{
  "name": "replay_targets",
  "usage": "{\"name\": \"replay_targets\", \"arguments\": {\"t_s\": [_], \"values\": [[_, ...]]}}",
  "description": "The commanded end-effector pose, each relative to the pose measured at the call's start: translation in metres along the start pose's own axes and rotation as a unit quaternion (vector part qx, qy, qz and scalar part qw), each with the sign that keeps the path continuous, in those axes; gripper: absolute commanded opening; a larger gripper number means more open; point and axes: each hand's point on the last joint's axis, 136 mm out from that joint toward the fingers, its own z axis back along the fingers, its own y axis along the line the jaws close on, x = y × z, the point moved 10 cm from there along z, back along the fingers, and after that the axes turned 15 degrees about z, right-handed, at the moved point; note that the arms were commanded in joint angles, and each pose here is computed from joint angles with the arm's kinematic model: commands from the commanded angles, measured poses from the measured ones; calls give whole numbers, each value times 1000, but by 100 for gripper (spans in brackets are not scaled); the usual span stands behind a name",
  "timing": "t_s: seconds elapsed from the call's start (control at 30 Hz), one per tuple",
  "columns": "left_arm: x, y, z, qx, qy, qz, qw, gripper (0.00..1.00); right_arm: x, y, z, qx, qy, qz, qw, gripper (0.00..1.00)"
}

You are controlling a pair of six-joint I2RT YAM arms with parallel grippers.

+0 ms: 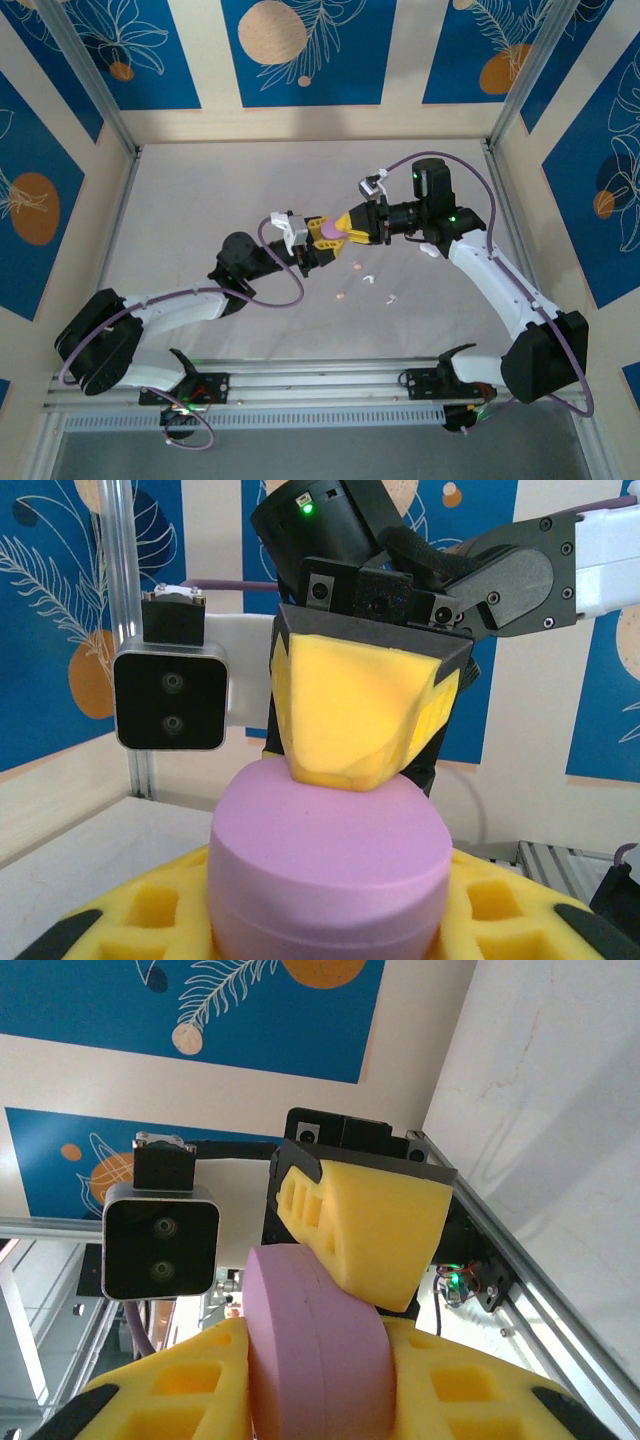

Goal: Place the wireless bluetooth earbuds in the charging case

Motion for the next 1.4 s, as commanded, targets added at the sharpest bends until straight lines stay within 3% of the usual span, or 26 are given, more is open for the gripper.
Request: {"name": "replay_targets", "arguments": {"t_s": [0.0,0.2,0.37,0.57,0.77,1.0,1.13,1.37], "values": [[9,-4,-3,10,-1,-11,1000,40,-1,5,5,-8,-10,5,1000,16],[4,-3,6,45,21,-16,999,59,4,-2,12,-43,-57,-1,997,15],[2,-5,19,78,37,-17,996,61,8,-22,17,-69,-91,-28,993,15],[12,-5,41,172,35,-8,984,67,11,-68,16,-170,-129,-54,975,16],[28,-7,58,260,67,24,963,73,20,-143,-3,-220,-106,-120,962,16],[32,-7,72,310,99,70,943,88,39,-211,-39,-281,-60,-150,946,16],[34,-6,78,311,101,89,941,99,45,-238,-54,-297,-43,-164,940,16],[35,-6,86,330,96,79,936,100,53,-263,-69,-320,-22,-179,930,19]]}}
